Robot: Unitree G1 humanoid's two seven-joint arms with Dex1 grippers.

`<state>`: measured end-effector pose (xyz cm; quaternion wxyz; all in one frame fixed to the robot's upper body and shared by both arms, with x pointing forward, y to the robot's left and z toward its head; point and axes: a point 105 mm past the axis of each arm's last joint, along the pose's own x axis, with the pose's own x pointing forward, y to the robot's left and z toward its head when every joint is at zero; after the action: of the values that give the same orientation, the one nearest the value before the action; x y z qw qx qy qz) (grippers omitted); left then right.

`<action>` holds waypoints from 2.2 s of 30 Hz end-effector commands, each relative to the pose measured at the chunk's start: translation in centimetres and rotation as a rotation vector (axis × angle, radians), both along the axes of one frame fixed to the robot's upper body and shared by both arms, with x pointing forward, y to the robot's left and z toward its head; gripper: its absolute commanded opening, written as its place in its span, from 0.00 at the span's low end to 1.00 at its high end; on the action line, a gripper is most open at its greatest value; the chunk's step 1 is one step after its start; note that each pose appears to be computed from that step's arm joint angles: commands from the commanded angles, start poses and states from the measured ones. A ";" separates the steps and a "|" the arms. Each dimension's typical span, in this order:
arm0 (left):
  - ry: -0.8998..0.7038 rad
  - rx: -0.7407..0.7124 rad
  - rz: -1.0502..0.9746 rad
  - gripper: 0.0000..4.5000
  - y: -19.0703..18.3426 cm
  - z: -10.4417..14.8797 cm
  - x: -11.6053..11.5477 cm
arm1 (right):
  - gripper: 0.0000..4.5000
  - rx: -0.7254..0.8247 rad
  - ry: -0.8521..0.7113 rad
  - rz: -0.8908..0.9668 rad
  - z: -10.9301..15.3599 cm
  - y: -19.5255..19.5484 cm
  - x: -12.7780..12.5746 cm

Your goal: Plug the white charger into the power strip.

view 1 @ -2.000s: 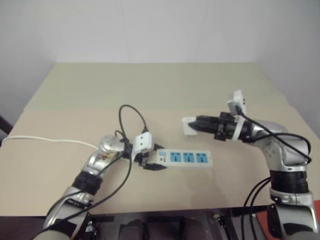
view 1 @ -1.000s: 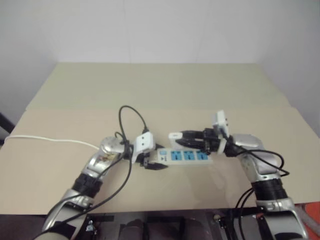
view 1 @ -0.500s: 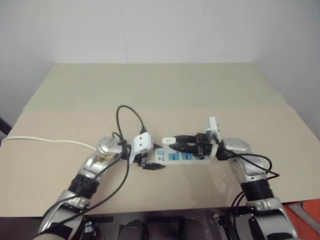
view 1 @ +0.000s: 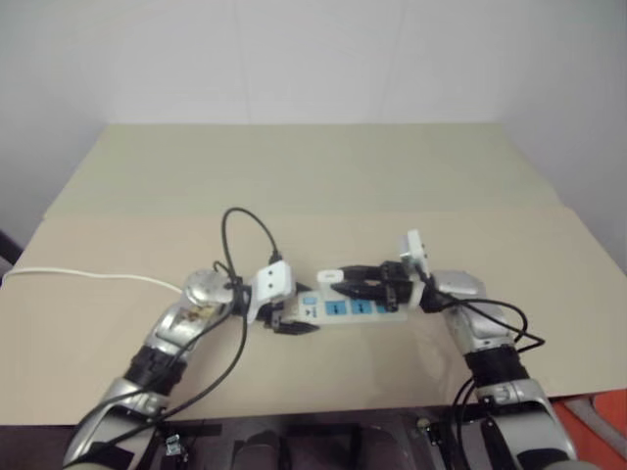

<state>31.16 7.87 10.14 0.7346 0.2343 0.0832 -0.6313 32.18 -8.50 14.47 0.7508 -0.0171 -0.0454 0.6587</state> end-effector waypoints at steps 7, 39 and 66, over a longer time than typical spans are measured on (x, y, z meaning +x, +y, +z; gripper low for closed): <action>0.031 0.059 0.034 0.72 1.3 -1.0 -0.2 | 0.25 0.010 -0.066 0.028 0.8 0.6 0.4; 0.030 0.062 0.031 0.72 1.2 -1.0 -0.2 | 0.25 -0.189 -0.172 0.113 -0.1 -0.5 0.4; 0.023 0.064 0.022 0.72 1.0 -1.1 0.1 | 0.25 -0.309 -0.125 0.048 -2.8 -2.6 0.6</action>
<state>31.15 8.25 9.70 0.7373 0.2309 0.0950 -0.6277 32.64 -9.49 13.43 0.7052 -0.1730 -0.0366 0.6866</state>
